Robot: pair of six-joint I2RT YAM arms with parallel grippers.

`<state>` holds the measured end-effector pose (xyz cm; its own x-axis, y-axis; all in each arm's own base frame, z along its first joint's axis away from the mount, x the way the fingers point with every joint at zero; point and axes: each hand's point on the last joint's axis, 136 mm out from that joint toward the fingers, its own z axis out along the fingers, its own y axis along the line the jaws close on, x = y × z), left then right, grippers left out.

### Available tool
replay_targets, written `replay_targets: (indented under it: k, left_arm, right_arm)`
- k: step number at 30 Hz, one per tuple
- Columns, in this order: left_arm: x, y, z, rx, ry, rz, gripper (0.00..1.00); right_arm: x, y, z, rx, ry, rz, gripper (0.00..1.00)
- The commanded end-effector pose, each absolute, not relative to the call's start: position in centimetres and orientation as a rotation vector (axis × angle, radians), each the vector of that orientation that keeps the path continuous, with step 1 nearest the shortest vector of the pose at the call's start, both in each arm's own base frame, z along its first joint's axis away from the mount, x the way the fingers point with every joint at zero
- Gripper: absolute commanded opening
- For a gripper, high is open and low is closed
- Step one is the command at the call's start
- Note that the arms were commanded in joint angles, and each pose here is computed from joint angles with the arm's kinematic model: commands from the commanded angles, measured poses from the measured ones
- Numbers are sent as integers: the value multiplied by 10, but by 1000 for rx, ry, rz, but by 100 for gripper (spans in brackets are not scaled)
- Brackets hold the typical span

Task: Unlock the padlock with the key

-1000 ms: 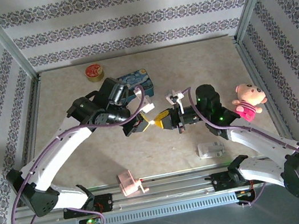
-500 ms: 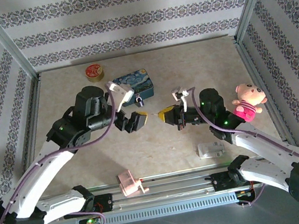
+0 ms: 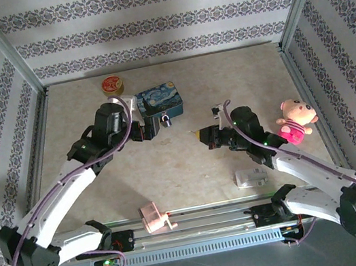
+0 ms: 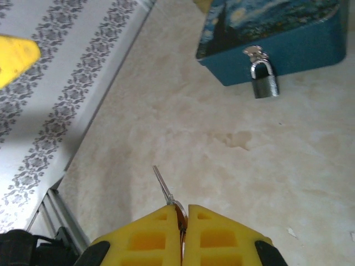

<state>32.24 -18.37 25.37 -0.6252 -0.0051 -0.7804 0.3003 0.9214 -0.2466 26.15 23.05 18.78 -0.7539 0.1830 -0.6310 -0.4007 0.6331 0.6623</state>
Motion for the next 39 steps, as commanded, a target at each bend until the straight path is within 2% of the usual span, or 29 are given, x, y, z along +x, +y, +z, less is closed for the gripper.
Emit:
replay_targets:
  k: [1, 10, 18, 19, 34, 39]
  left_arm:
    - [339, -179, 240, 53, 2211, -472, 99]
    - [355, -160, 182, -233, 2303, -353, 99]
    - [376, -185, 132, -342, 2376, -438, 100]
    - [382, -187, 125, -356, 2380, -435, 98]
    - [435, -232, 86, -234, 2318, -95, 83]
    - [446, -237, 77, -236, 2312, 3, 83]
  right_arm:
    - [273, 219, 175, -59, 2202, 1036, 0]
    - [285, 201, 156, 75, 2238, 970, 0]
    - [291, 184, 146, 171, 2238, 932, 0]
    - [292, 182, 145, 180, 2236, 930, 0]
    - [290, 162, 147, 238, 2187, 906, 0]
    - [288, 161, 148, 238, 2182, 917, 0]
